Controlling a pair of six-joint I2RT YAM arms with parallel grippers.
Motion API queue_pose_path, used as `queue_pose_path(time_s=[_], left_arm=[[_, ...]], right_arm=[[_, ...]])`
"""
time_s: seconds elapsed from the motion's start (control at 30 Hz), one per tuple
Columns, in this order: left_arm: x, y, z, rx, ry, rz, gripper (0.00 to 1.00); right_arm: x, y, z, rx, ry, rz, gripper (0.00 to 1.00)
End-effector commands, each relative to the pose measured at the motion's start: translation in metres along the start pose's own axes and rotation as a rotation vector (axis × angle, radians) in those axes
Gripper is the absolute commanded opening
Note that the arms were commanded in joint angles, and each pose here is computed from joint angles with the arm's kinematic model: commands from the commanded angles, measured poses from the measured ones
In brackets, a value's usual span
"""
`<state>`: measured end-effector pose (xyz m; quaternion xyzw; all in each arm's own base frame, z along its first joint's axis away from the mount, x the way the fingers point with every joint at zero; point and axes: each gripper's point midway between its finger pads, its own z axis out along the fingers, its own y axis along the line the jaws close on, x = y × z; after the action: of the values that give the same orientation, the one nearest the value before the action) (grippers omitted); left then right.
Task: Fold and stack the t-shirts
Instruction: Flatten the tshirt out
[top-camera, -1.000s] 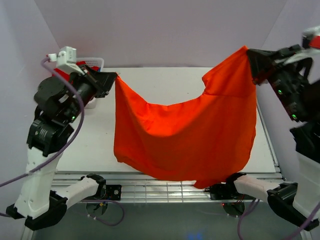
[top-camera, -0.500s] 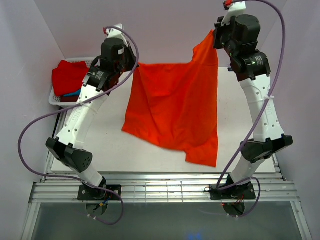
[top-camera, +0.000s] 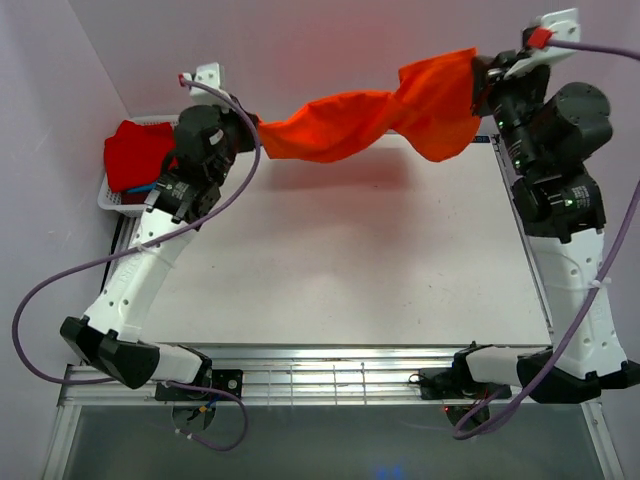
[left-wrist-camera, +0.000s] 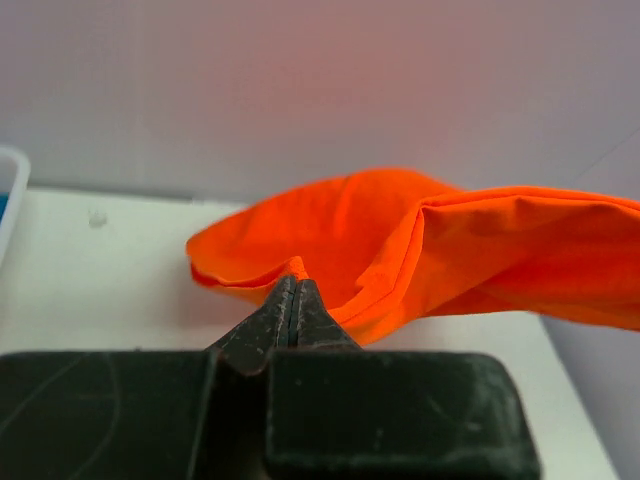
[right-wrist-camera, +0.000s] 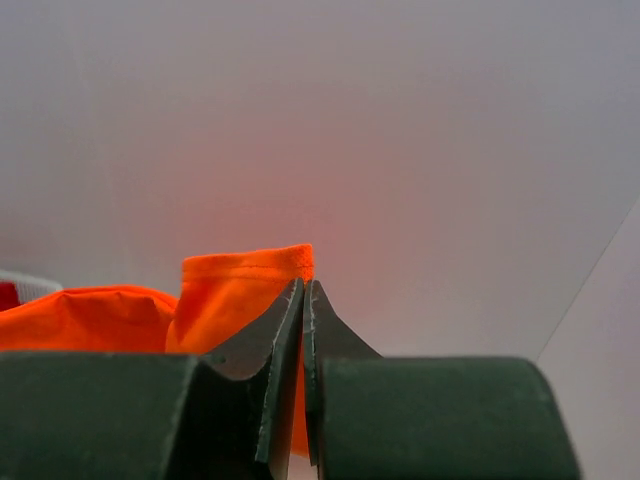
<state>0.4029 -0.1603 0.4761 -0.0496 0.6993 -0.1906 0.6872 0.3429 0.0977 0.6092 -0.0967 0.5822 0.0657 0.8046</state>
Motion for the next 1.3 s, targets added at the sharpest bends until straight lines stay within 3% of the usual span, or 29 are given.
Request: queue_pose_path(time_s=[0.0, 0.03, 0.07, 0.13, 0.17, 0.3, 0.5, 0.77, 0.8, 0.83, 0.93, 1.0, 1.2, 1.27], left_arm=[[0.083, 0.028, 0.009, -0.062, 0.142, 0.037, 0.00], [0.128, 0.046, 0.008, -0.104, 0.225, 0.050, 0.00], [0.147, 0.055, 0.005, -0.126, 0.258, 0.055, 0.00], [0.186, 0.069, 0.001, -0.155, 0.334, 0.067, 0.00], [0.221, 0.082, -0.008, -0.180, 0.407, 0.072, 0.00], [0.281, 0.107, -0.033, -0.233, 0.532, 0.080, 0.00], [0.302, 0.122, -0.064, -0.326, 0.616, 0.036, 0.00], [0.314, 0.146, -0.093, -0.479, 0.681, 0.063, 0.00], [0.313, 0.147, -0.092, -0.488, 0.670, 0.056, 0.00], [0.311, 0.147, -0.089, -0.497, 0.656, 0.053, 0.00], [0.310, 0.148, -0.075, -0.513, 0.630, 0.059, 0.00], [0.312, 0.148, -0.058, -0.525, 0.617, 0.075, 0.00], [0.322, 0.145, -0.005, -0.538, 0.586, 0.124, 0.00], [0.326, 0.141, 0.009, -0.517, 0.576, 0.130, 0.00]], right_arm=[[0.126, 0.021, 0.015, -0.056, 0.254, 0.001, 0.08], [0.145, 0.023, 0.007, -0.057, 0.291, 0.009, 0.08], [0.202, 0.029, -0.003, -0.061, 0.396, 0.030, 0.08], [0.248, 0.035, -0.021, -0.068, 0.485, 0.057, 0.08], [0.293, 0.041, -0.039, -0.079, 0.573, 0.066, 0.08], [0.356, 0.055, -0.087, -0.071, 0.735, 0.159, 0.08], [0.368, 0.067, -0.137, -0.015, 0.869, 0.165, 0.08], [0.414, 0.080, -0.222, 0.148, 1.210, 0.171, 0.08], [0.416, 0.080, -0.228, 0.168, 1.224, 0.137, 0.11], [0.419, 0.080, -0.231, 0.183, 1.243, 0.119, 0.24], [0.416, 0.084, -0.231, 0.195, 1.228, 0.111, 0.45], [0.410, 0.084, -0.218, 0.194, 1.163, 0.123, 0.49], [0.389, 0.084, -0.172, 0.174, 1.013, 0.112, 0.45], [0.398, 0.086, -0.164, 0.175, 1.027, 0.094, 0.36]])
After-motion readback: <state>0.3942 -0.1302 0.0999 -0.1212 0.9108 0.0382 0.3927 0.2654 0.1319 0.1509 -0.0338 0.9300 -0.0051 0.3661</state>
